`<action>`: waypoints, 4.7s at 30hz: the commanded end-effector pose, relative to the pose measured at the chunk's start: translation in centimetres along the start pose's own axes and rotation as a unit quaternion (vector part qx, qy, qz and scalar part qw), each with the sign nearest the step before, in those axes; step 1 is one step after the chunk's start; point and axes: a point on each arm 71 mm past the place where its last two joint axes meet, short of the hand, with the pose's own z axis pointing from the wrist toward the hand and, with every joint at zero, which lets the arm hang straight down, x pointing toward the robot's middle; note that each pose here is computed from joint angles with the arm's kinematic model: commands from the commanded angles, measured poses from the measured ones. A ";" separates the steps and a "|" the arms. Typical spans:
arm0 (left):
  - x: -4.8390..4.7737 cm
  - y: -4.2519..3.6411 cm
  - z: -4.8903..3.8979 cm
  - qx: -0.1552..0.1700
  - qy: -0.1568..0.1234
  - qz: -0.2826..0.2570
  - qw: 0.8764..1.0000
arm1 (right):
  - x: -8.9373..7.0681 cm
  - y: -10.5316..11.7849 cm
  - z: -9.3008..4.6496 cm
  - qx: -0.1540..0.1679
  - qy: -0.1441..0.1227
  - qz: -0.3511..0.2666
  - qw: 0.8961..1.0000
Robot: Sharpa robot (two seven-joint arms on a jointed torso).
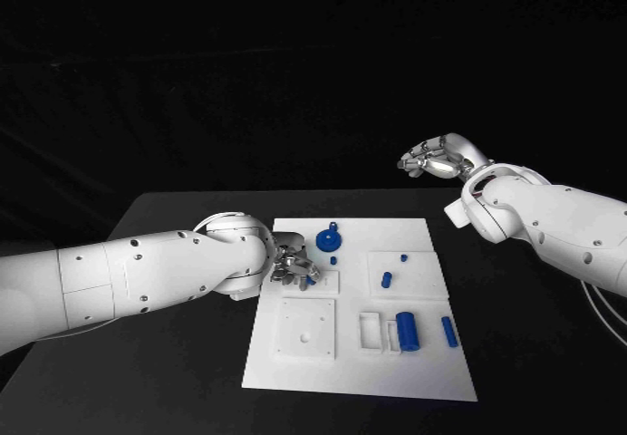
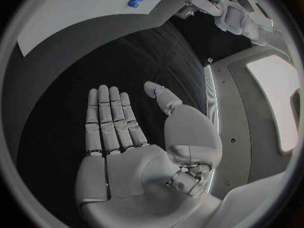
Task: Assemble the parts on the task board
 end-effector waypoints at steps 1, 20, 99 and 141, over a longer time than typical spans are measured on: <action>1.49 -0.20 0.25 -0.001 0.041 0.008 0.999 | 0.0 0.1 0.0 -0.004 0.001 0.001 1.000; 1.48 0.09 0.41 -0.008 0.052 0.003 0.999 | 0.0 0.2 0.0 -0.005 0.001 0.001 1.000; -8.36 5.01 0.53 -0.050 -0.079 -0.127 0.987 | -0.3 -0.2 -0.1 0.001 -0.004 0.006 1.000; -9.05 6.06 3.77 -0.073 -0.031 -0.115 0.990 | 0.0 0.2 -0.2 -0.003 -0.001 0.013 1.000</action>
